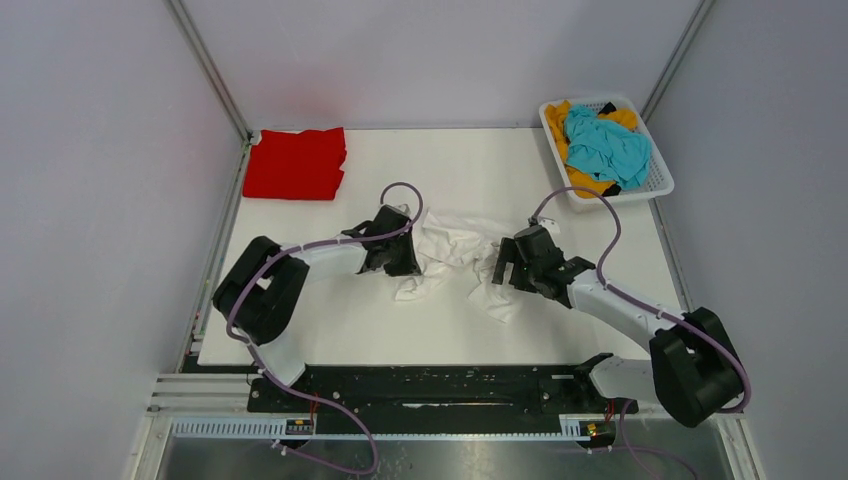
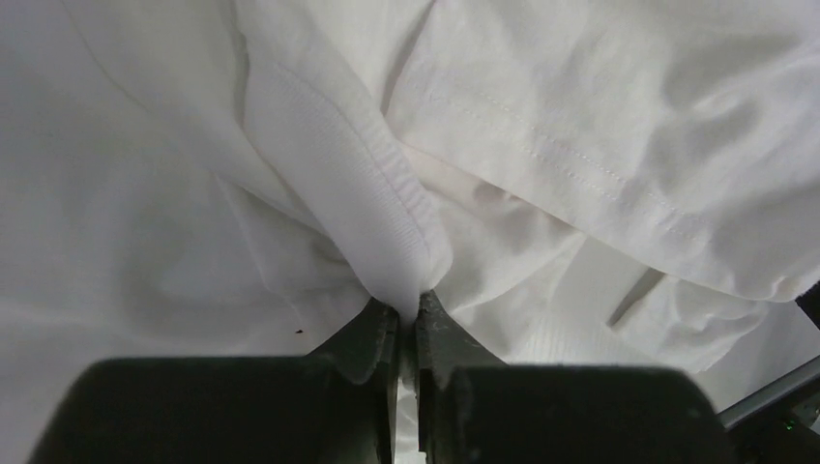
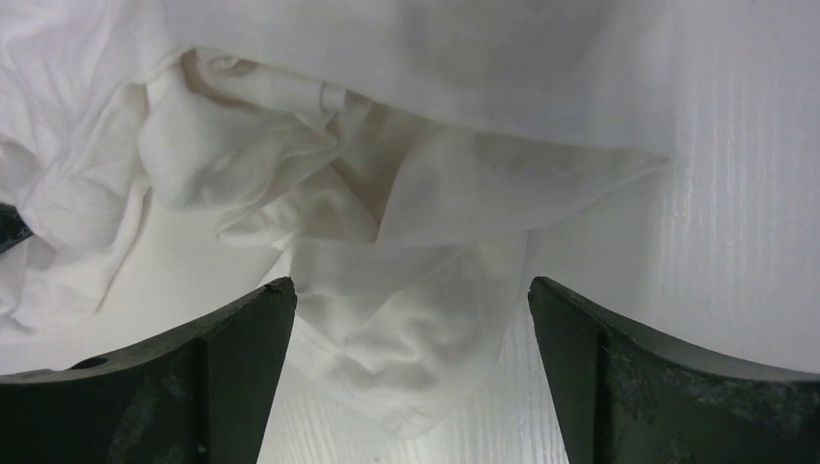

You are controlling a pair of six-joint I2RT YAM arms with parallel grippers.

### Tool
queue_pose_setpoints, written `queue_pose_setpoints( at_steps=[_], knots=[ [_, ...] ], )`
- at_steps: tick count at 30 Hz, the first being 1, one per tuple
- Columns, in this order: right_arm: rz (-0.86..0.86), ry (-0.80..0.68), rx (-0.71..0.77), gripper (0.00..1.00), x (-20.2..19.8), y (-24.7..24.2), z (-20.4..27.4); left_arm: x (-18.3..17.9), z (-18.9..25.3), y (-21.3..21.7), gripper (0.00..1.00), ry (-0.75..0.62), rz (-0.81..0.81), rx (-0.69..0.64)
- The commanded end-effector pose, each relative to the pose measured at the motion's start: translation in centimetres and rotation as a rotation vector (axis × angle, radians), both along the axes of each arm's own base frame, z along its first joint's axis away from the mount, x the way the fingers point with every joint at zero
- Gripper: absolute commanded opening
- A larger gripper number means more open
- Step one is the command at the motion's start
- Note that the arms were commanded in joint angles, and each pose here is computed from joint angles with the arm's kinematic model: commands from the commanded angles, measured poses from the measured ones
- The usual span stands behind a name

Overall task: Fold and stack the t-shirts
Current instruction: Flatten out the tshirt

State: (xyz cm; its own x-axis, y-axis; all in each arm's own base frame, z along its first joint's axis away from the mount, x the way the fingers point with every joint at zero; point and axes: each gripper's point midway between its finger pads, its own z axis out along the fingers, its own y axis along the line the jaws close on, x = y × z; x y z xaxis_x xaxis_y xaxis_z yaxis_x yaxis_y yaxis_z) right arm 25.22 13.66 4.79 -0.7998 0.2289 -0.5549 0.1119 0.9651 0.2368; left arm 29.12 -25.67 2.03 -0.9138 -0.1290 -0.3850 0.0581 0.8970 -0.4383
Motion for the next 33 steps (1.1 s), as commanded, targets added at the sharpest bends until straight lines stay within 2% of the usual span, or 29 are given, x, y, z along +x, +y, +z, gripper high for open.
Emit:
queue_pose_setpoints(
  at_steps=[1, 5, 6, 9, 11, 13, 15, 17, 21, 24, 29, 33],
  knots=[
    [-0.106, -0.096, 0.034, 0.98, 3.0, 0.5, 0.7, 1.9, 2.7, -0.1, 0.0, -0.139, 0.021, -0.016],
    [-0.157, -0.129, 0.008, 0.89, 4.2, 0.0, -0.4, 1.8, 5.6, 0.8, 0.0, -0.25, 0.041, -0.05],
    [-0.169, -0.132, -0.013, 0.83, 4.4, -0.3, -0.8, 1.7, 6.4, 1.0, 0.0, -0.276, 0.044, -0.061],
    [-0.207, -0.169, -0.096, 0.72, 5.3, -1.8, -1.5, 0.9, 8.4, 1.3, 0.0, -0.343, 0.037, -0.116],
    [-0.22, -0.167, -0.148, 0.58, 5.5, -2.5, -1.9, 0.5, 10.0, 1.3, 0.0, -0.393, 0.031, -0.165],
    [-0.216, -0.162, -0.154, 0.39, 5.5, -2.5, -2.0, 0.1, 11.3, 1.6, 0.0, -0.431, 0.035, -0.188],
    [-0.217, -0.191, -0.147, 0.15, 5.6, -2.6, -1.1, 0.0, 12.9, 2.3, 0.0, -0.471, 0.054, -0.192],
    [-0.216, -0.246, -0.142, 0.0, 5.8, -3.0, 1.0, 0.0, 14.6, 3.1, 0.0, -0.515, 0.081, -0.191],
    [-0.21, -0.426, -0.111, 0.0, 5.6, -4.1, 8.4, -0.5, 20.8, 4.5, 0.0, -0.662, 0.117, -0.246],
    [-0.201, -0.619, -0.048, 0.0, 4.8, -5.0, 16.4, -1.5, 26.5, 5.9, 0.0, -0.793, 0.139, -0.299],
    [-0.109, -0.867, 0.085, 0.0, 1.6, -5.3, 26.9, -5.1, 34.8, 8.5, 0.0, -0.976, 0.139, -0.393],
    [-0.009, -1.008, 0.128, 0.0, -1.5, -5.6, 32.8, -8.4, 38.8, 11.6, 0.0, -1.098, 0.177, -0.434]
  ],
)
